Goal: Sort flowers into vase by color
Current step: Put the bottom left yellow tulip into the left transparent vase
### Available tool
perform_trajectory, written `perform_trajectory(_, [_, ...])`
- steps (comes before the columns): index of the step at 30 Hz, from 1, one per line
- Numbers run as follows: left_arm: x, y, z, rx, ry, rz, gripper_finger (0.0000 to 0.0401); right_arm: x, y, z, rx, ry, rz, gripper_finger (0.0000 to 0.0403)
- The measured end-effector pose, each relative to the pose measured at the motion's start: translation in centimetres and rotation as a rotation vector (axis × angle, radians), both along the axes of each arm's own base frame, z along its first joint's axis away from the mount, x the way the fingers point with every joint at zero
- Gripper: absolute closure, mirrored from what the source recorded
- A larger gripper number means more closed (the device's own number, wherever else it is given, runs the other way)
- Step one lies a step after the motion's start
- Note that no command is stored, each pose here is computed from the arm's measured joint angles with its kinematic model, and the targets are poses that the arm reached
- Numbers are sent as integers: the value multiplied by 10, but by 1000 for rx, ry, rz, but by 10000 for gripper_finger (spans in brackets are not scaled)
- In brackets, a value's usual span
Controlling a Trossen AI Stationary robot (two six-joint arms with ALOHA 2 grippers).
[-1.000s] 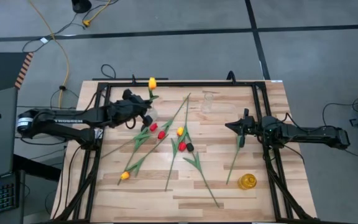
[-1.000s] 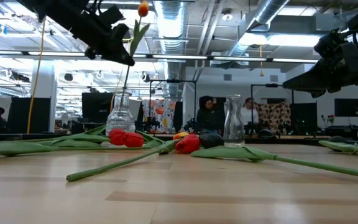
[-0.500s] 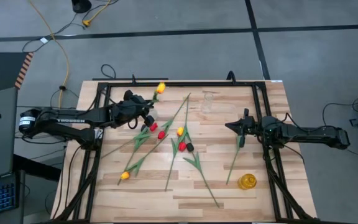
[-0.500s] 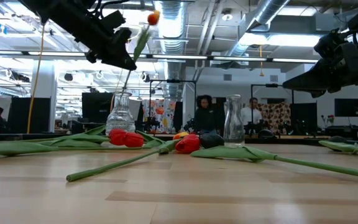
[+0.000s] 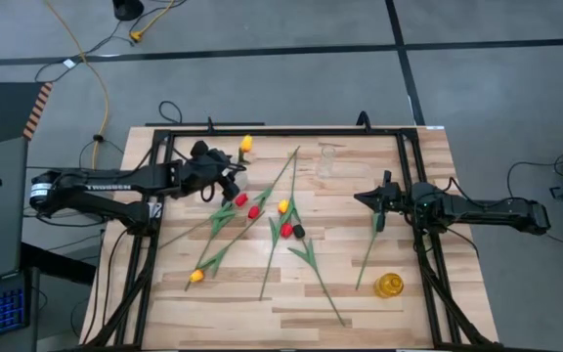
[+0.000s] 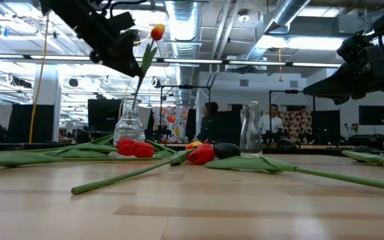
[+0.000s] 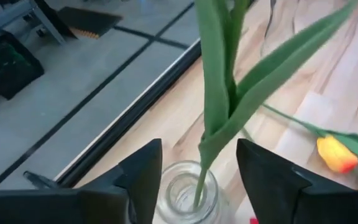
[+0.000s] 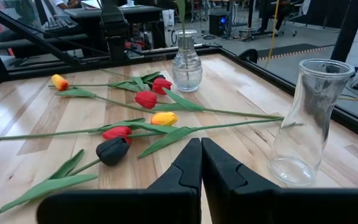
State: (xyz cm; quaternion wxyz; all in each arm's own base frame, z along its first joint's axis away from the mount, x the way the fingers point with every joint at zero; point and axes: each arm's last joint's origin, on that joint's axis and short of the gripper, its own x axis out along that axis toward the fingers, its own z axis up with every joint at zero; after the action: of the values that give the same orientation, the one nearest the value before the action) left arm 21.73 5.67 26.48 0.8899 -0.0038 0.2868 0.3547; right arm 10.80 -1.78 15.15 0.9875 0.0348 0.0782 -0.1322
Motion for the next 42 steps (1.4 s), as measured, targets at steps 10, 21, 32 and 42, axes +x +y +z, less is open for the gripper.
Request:
perform_trajectory(10, [-8, -6, 43, -170, 94, -104, 195, 0, 0, 0, 0, 0, 0, 367])
perform_trajectory(21, [-20, -18, 57, -596, 83, -153, 195, 0, 0, 0, 0, 0, 0, 367])
perform_trajectory(32, [-22, -46, 51, -758, 159, -166, 195, 0, 0, 0, 0, 0, 0, 367])
perform_trajectory(42, [-16, -77, 45, -729, 193, -181, 195, 0, 0, 0, 0, 0, 0, 367])
